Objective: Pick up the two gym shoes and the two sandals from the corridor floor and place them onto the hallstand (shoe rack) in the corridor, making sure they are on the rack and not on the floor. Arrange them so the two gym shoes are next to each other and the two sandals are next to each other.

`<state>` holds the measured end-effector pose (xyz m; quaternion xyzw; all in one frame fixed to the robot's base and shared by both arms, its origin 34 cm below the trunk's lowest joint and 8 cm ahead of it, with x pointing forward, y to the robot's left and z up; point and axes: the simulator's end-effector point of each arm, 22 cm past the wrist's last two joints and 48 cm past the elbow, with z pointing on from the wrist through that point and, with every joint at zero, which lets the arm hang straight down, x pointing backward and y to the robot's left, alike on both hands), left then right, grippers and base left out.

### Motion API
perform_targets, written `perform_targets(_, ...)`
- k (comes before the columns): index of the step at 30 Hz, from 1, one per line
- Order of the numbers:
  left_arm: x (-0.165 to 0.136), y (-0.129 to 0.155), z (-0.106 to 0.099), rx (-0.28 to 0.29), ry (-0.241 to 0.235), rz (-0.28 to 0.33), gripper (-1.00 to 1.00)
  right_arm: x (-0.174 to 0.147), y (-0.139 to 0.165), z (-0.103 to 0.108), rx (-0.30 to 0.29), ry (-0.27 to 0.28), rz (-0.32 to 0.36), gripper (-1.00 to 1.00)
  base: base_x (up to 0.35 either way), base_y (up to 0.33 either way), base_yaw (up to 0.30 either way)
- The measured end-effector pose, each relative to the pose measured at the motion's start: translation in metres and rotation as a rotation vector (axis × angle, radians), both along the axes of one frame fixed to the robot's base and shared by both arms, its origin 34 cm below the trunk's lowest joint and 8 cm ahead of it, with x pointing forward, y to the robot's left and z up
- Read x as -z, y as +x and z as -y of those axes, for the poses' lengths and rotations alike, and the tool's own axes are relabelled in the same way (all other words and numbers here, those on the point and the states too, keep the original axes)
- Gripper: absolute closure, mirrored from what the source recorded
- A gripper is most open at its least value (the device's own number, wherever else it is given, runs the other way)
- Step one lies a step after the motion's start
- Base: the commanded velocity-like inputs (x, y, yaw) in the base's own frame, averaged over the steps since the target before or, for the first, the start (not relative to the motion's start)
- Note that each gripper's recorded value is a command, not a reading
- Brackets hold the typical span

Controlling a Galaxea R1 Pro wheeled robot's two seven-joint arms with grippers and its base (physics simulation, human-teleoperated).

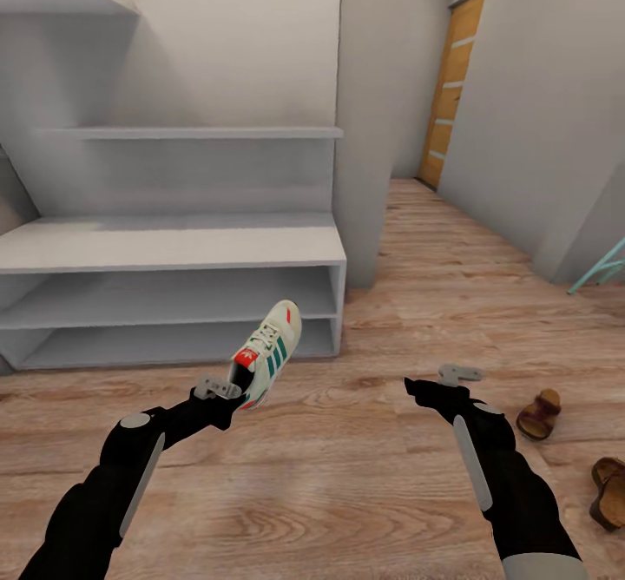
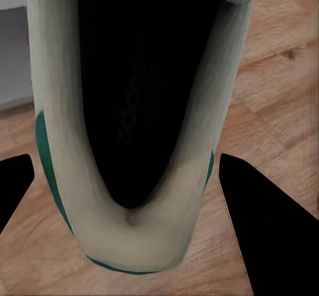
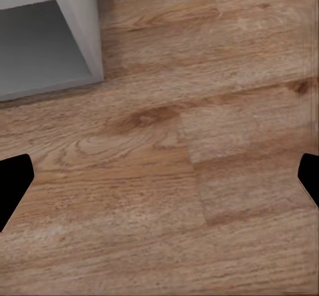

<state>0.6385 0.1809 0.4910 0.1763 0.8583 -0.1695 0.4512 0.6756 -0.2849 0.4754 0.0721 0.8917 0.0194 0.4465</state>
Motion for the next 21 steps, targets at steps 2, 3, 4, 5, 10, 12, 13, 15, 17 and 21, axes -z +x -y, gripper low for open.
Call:
perform_targets(2,-0.001,0.0,0.0,0.0,0.0,0.002,1.0,-0.001,0.0,0.0,0.0,0.0,0.002,-1.0,0.0,0.0,-0.247)
perform_targets(3,-0.002,0.0,0.0,0.0,0.0,0.003,1.0,-0.002,0.0,0.0,0.0,0.0,0.003,-1.0,0.0,0.0,-0.247)
perform_targets(4,-0.002,0.0,0.0,0.0,0.0,0.004,1.0,-0.002,0.0,0.0,0.0,0.0,0.004,-1.0,0.0,0.0,-0.247)
perform_targets(5,-0.003,0.0,0.0,0.0,0.0,0.005,1.0,-0.003,0.0,0.0,0.0,0.0,0.005,-1.0,0.0,0.0,-0.247)
perform_targets(10,-0.005,0.0,0.0,0.0,-0.001,0.009,1.0,-0.006,0.0,0.0,0.0,0.0,0.01,-1.0,0.0,0.0,-0.247)
perform_targets(12,-0.006,0.0,0.0,0.0,-0.001,0.011,1.0,-0.007,0.0,0.0,0.0,0.0,0.012,-1.0,0.0,0.0,-0.247)
perform_targets(13,-0.007,0.0,0.0,0.0,-0.002,0.012,1.0,-0.008,0.0,0.0,0.0,0.0,0.013,-1.0,0.0,0.0,-0.247)
perform_targets(15,-0.008,0.0,0.0,0.0,-0.002,0.015,1.0,-0.009,0.001,0.0,0.0,0.0,0.015,-1.0,0.0,0.0,-0.247)
perform_targets(17,-0.01,0.0,0.001,0.001,-0.005,0.016,1.0,-0.01,0.001,0.0,0.0,0.0,0.017,-1.0,0.0,0.0,-0.247)
perform_targets(21,-0.012,0.0,0.002,0.002,-0.01,0.019,1.0,-0.012,0.001,0.0,0.0,0.0,0.021,-1.0,0.0,0.0,-0.247)
